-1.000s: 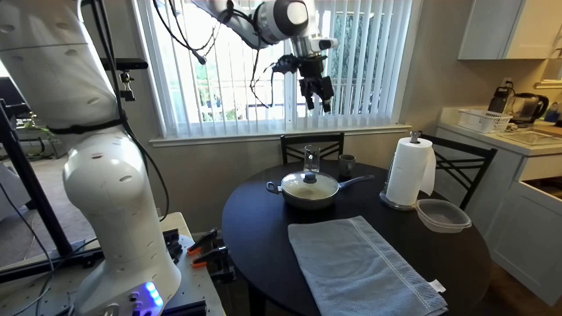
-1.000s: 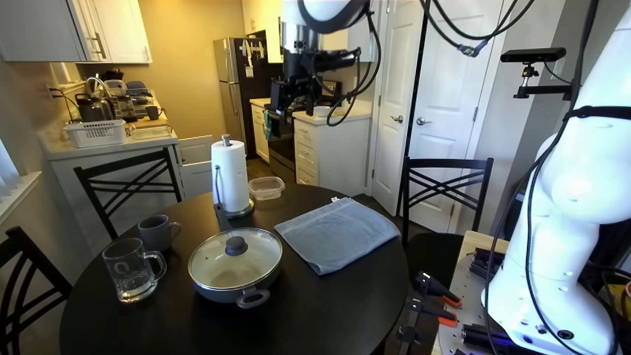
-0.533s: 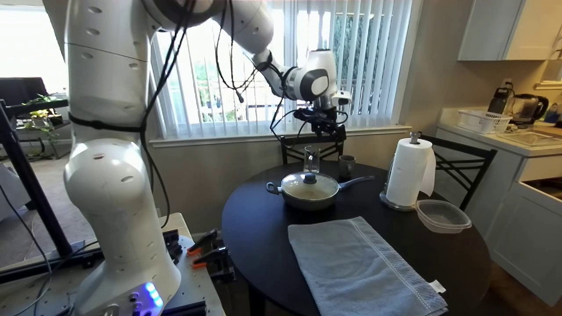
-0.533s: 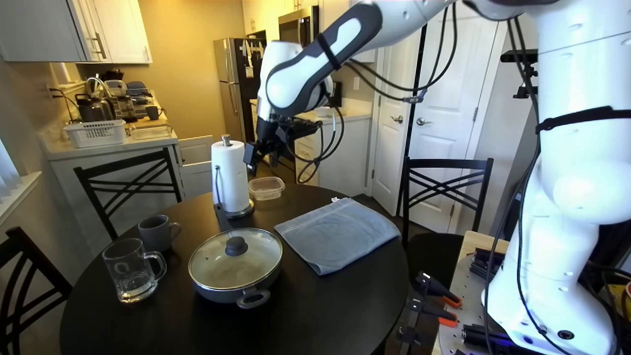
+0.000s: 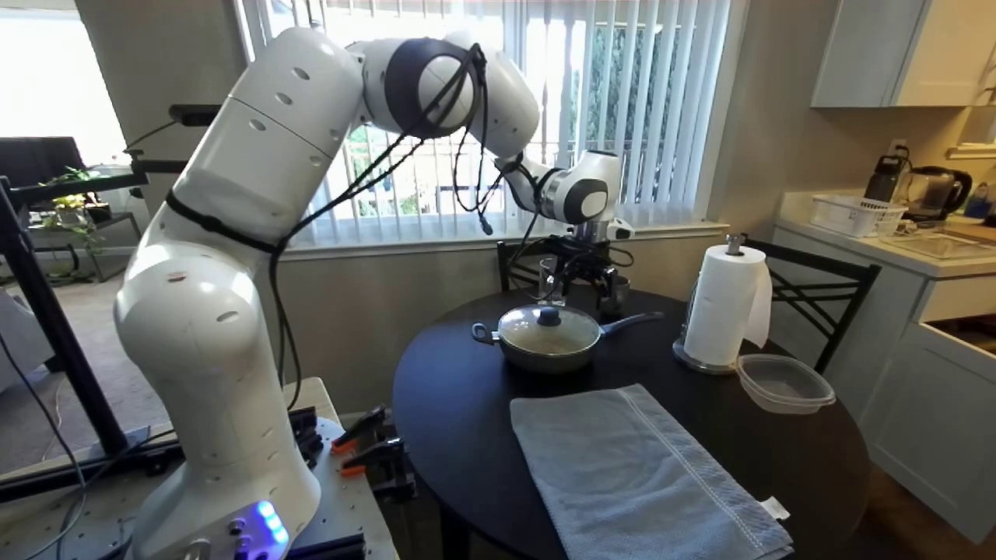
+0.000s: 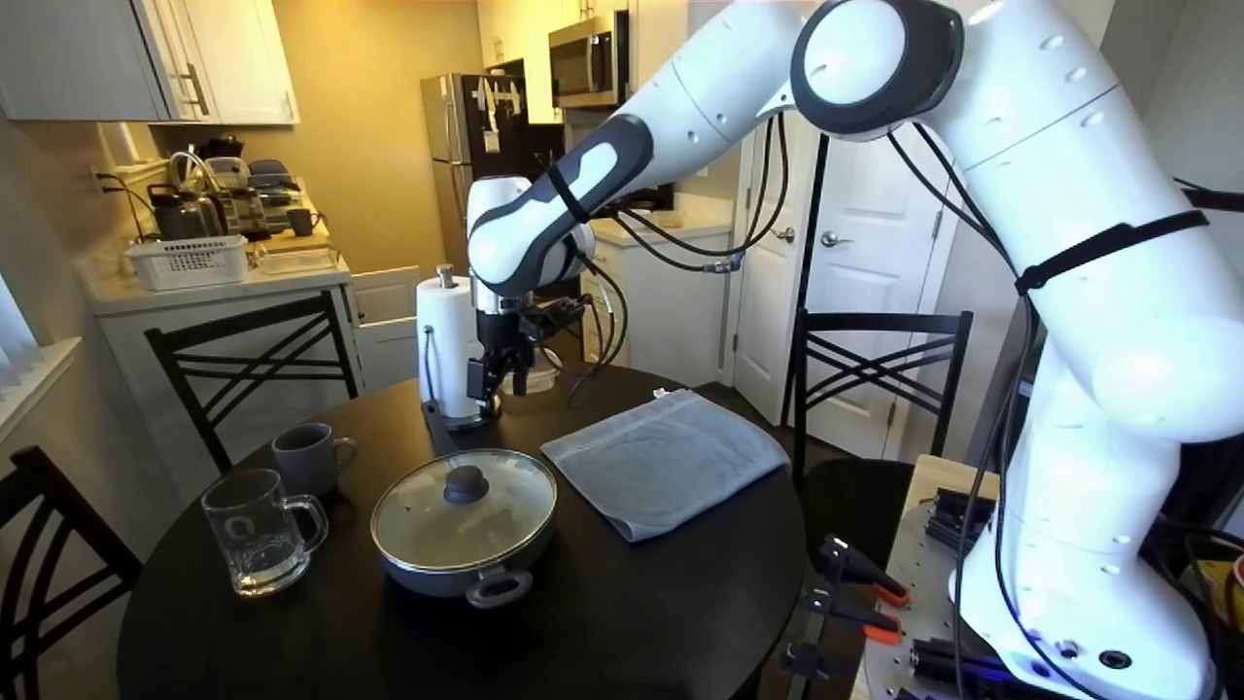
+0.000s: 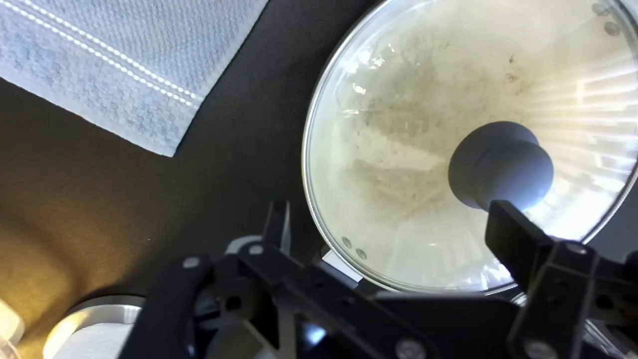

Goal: Put the glass lid on the blue towel.

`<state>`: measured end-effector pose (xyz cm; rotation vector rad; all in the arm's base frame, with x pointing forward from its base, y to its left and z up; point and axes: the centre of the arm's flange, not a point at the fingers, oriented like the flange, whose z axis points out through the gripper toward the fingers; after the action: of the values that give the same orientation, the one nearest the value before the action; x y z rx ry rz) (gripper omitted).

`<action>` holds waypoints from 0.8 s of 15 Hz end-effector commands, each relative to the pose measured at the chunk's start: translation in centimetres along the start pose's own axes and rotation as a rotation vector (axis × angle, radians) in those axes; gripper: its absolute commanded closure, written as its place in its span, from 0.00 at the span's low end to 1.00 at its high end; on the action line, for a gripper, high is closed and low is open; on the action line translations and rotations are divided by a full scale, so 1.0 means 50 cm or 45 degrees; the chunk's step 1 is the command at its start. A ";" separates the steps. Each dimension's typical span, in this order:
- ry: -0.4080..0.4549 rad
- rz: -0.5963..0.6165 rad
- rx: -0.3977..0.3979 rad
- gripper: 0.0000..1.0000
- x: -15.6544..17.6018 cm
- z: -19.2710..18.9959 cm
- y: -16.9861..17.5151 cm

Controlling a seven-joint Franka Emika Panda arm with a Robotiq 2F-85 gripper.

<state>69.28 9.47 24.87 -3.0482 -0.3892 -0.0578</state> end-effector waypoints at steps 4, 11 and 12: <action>-0.010 -0.014 0.005 0.00 0.023 0.000 0.006; -0.070 -0.091 -0.097 0.00 0.039 0.040 -0.081; -0.090 -0.122 -0.103 0.00 0.038 0.053 -0.108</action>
<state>70.06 11.61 24.10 -3.0765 -0.4790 -0.0291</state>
